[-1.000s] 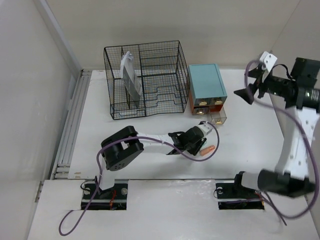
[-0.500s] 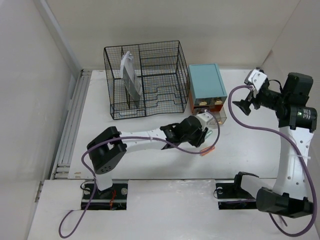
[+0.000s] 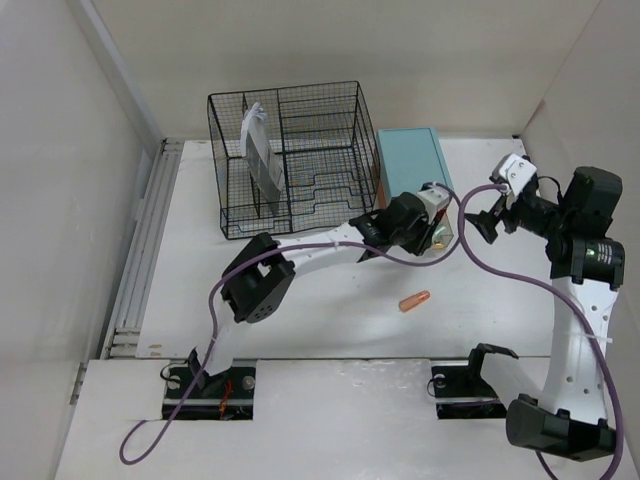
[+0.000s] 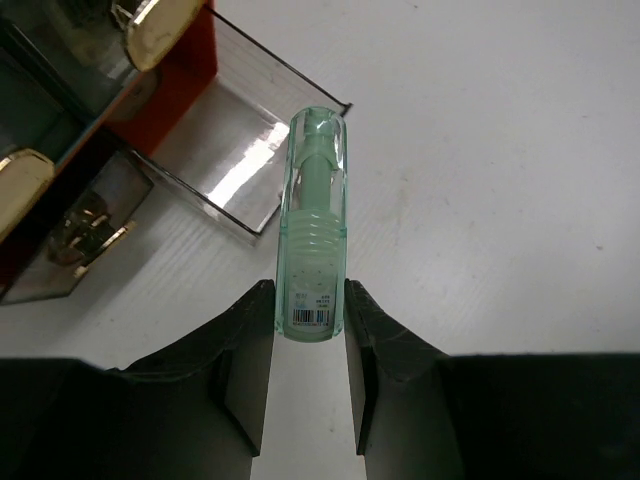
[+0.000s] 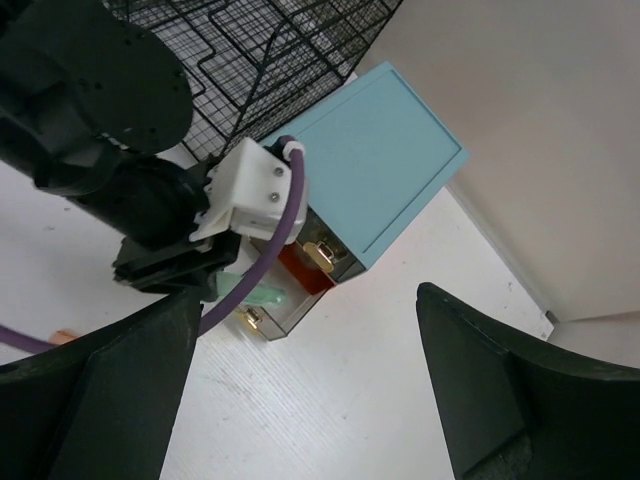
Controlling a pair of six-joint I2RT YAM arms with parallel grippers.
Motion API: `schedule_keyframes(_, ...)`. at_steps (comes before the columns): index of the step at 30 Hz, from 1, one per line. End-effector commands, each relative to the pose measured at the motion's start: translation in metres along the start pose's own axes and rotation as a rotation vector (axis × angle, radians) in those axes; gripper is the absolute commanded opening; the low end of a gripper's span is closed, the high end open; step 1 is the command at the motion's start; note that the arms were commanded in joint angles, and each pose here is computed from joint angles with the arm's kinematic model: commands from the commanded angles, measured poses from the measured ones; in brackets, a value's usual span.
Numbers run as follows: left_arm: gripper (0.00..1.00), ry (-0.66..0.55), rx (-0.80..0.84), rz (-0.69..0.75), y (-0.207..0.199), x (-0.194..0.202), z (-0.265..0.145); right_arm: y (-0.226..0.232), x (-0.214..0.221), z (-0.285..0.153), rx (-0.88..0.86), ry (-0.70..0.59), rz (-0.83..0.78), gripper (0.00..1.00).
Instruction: Organize the desk
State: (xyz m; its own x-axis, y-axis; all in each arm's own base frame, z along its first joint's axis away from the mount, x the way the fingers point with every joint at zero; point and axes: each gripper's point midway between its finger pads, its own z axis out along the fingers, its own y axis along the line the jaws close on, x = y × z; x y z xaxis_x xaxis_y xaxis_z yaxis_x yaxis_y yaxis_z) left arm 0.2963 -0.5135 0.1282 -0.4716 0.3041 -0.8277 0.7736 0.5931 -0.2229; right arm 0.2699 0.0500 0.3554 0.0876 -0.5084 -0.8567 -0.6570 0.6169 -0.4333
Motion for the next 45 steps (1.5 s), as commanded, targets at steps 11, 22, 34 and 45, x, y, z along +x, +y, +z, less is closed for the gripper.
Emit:
schedule_keyframes(11,0.05,-0.103,0.047,0.006,0.023,-0.063,0.013,-0.004,0.006,0.002,0.057,-0.019,0.035,0.93)
schedule_keyframes(22,0.05,-0.070,0.158,-0.002,0.012,-0.053,0.030,-0.007,0.013,0.003,0.083,-0.004,0.047,0.93)
schedule_keyframes(34,0.12,-0.089,0.157,-0.012,0.016,-0.062,0.036,-0.007,0.019,0.006,0.085,0.007,0.054,0.93)
schedule_keyframes(45,0.44,-0.088,0.131,-0.023,0.030,-0.065,0.040,-0.006,0.021,0.005,0.092,0.013,0.055,0.93)
